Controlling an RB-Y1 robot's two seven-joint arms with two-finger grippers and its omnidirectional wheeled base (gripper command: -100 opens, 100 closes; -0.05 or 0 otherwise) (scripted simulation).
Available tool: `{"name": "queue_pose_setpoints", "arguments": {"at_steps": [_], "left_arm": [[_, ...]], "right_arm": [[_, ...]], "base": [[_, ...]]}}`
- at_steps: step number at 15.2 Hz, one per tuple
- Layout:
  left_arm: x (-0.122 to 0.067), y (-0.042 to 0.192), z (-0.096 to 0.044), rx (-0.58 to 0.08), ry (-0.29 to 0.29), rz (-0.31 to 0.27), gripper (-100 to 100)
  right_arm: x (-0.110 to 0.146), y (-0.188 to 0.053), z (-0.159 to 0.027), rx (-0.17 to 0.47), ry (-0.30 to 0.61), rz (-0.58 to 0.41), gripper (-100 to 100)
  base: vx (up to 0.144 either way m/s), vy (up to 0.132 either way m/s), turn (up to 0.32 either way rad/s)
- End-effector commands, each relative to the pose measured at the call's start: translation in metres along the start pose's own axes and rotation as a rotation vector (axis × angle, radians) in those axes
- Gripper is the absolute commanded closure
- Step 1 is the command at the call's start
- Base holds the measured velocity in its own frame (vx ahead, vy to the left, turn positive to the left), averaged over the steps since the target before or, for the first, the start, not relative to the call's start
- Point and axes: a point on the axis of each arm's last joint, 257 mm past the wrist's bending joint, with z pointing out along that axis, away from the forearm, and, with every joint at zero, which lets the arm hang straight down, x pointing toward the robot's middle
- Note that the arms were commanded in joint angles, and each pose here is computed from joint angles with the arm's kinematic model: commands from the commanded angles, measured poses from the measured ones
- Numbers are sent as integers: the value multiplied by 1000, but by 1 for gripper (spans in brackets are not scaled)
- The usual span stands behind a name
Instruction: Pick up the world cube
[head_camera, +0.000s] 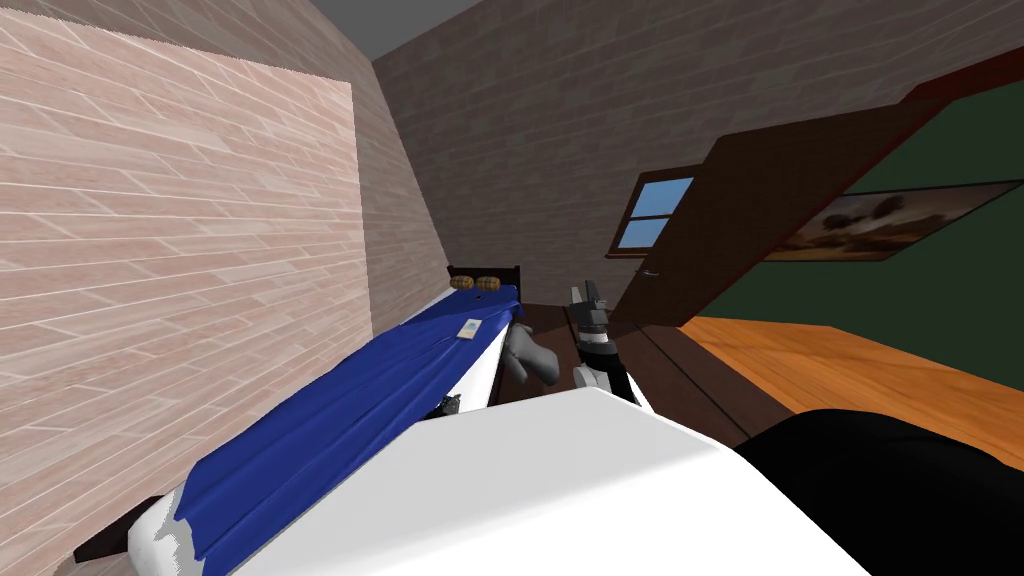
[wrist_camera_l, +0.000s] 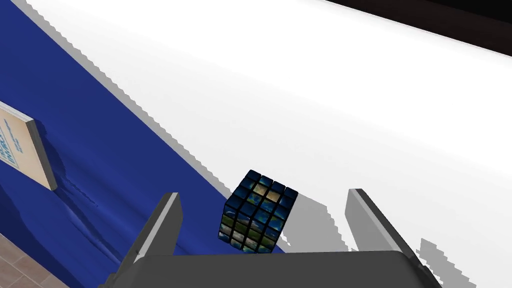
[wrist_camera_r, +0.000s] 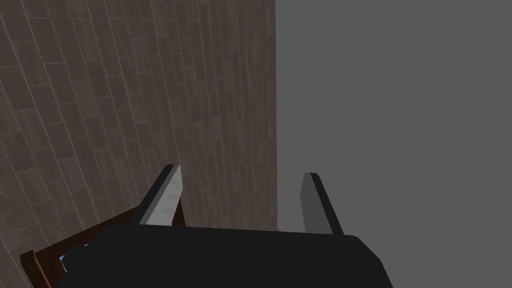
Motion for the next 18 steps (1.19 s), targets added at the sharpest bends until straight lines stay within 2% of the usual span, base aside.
{"name": "queue_pose_setpoints", "arguments": {"at_steps": [1, 2, 5, 10, 12, 13, 14, 15, 18], "left_arm": [[12, 12, 3, -43, 23, -4, -100], [23, 24, 5, -82, 43, -6, -100], [39, 45, 6, -144, 70, -5, -100], [54, 83, 5, -250, 98, -1, -100], [56, 98, 3, -289, 103, -1, -100], [56, 98, 3, -289, 103, -1, -100], [56, 111, 1, -324, 105, -3, -100], [56, 111, 1, -324, 105, -3, -100], [44, 140, -5, -395, 93, -17, -100]], "right_arm": [[0, 0, 0, 0, 0, 0, 0], [0, 0, 0, 0, 0, 0, 0], [0, 0, 0, 0, 0, 0, 0], [0, 0, 0, 0, 0, 0, 0], [0, 0, 0, 0, 0, 0, 0], [0, 0, 0, 0, 0, 0, 0], [0, 0, 0, 0, 0, 0, 0], [0, 0, 0, 0, 0, 0, 0], [0, 0, 0, 0, 0, 0, 0]], "base": [[60, -1, -22], [81, 19, -48], [98, 51, -66], [102, 90, -89], [129, 135, -82], [120, 111, -56], [118, 103, -83], [106, 97, -65], [138, 135, -72]]}}
